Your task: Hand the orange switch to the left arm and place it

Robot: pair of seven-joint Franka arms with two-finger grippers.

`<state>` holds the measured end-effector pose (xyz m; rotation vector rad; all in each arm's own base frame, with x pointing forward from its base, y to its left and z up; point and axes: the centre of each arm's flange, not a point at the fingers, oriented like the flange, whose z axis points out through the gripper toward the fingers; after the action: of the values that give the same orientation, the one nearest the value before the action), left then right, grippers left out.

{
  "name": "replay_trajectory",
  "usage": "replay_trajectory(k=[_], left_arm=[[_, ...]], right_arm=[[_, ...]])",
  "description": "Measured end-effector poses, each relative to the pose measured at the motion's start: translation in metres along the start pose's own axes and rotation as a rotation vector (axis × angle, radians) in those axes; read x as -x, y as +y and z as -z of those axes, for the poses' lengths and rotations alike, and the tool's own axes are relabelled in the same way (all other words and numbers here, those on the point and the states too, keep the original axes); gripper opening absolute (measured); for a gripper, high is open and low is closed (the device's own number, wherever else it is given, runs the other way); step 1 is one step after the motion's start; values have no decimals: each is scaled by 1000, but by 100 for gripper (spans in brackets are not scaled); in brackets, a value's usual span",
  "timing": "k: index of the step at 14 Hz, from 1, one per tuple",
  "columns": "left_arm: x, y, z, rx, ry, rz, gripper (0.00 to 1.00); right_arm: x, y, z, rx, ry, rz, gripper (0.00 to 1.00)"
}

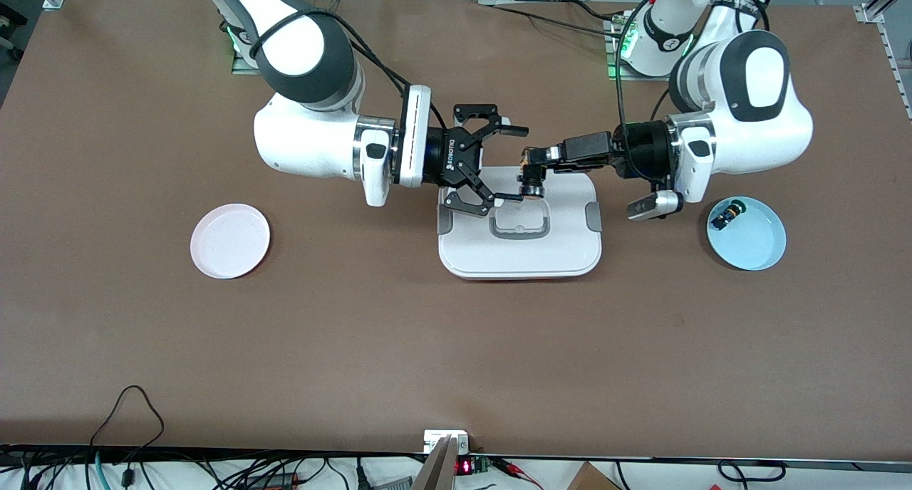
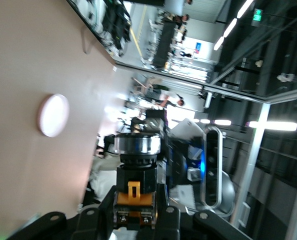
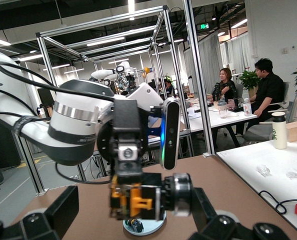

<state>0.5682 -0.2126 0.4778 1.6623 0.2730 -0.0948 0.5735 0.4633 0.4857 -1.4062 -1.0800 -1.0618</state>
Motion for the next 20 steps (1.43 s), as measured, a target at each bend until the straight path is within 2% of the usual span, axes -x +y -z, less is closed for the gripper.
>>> replay_trajectory(k=[2, 4, 6, 9, 12, 14, 15, 17, 19, 20], left_arm=[[-14, -13, 41, -105, -15, -32, 34], [-23, -35, 87, -271, -42, -56, 34], [-27, -61, 126, -500, -81, -81, 34], [-30, -101, 169, -858, -159, -111, 34], [-40, -136, 218, -1139, -217, -112, 34], [-51, -158, 245, -1316, -246, -134, 34], [-57, -170, 258, -1380, -257, -140, 34], [-70, -197, 288, -1483, -263, -149, 34], [-84, -228, 319, -1545, -239, -159, 34], [-90, -242, 331, -1559, -227, -155, 34]], right_arm=[[-1, 2, 3, 7, -1, -2, 100], [3, 14, 23, 39, -11, -66, 100], [8, 27, 56, 48, -26, -154, 100], [19, 48, 117, 59, -89, -218, 100], [37, 65, 183, 22, -150, -298, 100], [39, 68, 229, -13, -232, -417, 100], [38, 68, 247, -20, -274, -488, 100], [36, 67, 271, 9, -326, -677, 100], [37, 66, 281, 86, -395, -910, 100], [40, 65, 284, 140, -450, -1021, 100]])
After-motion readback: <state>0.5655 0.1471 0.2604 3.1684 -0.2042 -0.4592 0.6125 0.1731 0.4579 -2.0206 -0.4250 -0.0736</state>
